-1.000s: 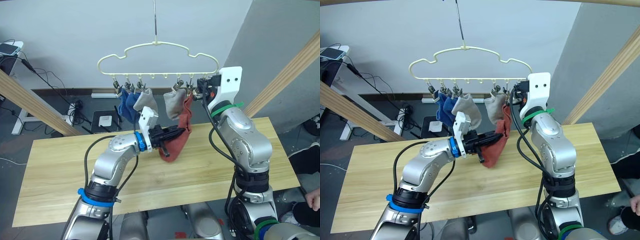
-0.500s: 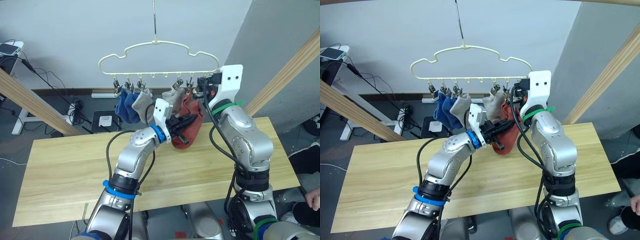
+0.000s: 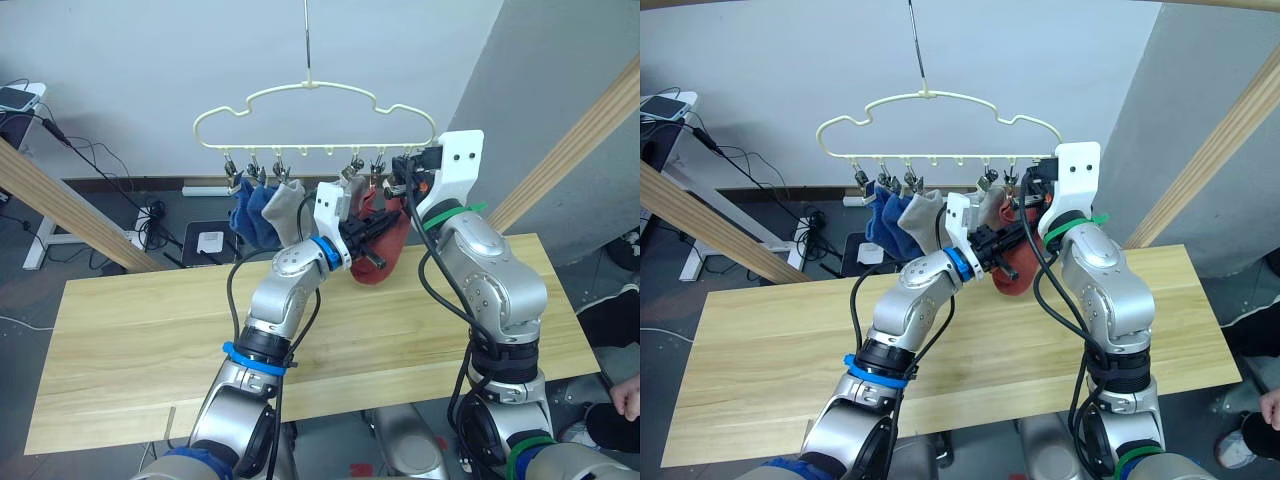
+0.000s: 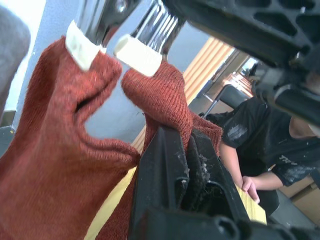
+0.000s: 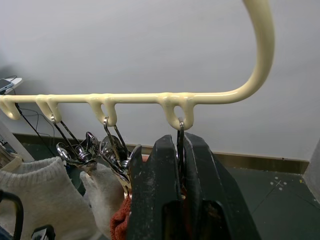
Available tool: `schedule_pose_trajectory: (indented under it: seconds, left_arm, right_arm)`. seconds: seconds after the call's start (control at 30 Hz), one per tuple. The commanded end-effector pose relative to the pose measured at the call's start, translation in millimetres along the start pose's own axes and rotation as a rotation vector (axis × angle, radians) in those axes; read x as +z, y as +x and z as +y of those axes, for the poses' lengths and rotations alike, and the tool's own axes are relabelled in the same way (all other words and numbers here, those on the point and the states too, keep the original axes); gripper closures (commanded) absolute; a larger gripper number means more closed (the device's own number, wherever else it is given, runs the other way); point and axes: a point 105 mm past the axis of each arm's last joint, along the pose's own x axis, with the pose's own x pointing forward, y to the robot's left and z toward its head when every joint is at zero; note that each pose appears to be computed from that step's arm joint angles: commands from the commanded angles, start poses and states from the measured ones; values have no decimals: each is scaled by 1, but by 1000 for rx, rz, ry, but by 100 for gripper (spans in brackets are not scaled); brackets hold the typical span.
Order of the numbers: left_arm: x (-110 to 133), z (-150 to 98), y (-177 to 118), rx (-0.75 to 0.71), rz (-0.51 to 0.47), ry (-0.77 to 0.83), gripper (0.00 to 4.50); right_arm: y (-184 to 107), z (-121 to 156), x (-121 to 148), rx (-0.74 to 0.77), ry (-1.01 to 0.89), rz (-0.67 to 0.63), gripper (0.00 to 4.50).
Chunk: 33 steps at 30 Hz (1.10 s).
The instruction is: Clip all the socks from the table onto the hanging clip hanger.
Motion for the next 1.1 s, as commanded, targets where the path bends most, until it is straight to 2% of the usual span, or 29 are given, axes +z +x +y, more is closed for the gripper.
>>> schedule_pose_trajectory:
  seconds: [0.03,0.37,0.47,0.67,0.7,0.87,0.97,1.03,1.1]
  left_arm:
    - [12,-4,3,-6,-47,13,449]
    - [19,-1,6,17,-72,2,449]
    - [20,-1,7,17,-74,1,450]
    - [18,-2,7,21,-63,19,450]
    - [15,-4,4,0,-44,45,450]
    - [-1,-3,-15,-74,55,202,309]
    - [-7,-2,-30,-139,113,299,218]
    - [-7,-1,-40,-173,137,341,158]
    - [-5,-1,-51,-205,157,361,95]
  right_arm:
    - [-6,3,15,7,-7,-56,450]
    - [-6,2,10,-5,4,-35,450]
    - [-6,2,11,-6,17,-41,368]
    - [-10,4,14,14,9,-48,146]
    - [-15,5,15,36,3,-51,146]
    - [-37,8,19,138,-34,-54,140]
    - [-50,7,18,186,-72,-30,75]
    - [-57,6,18,222,-106,-17,8]
    - [-63,3,17,248,-145,1,0]
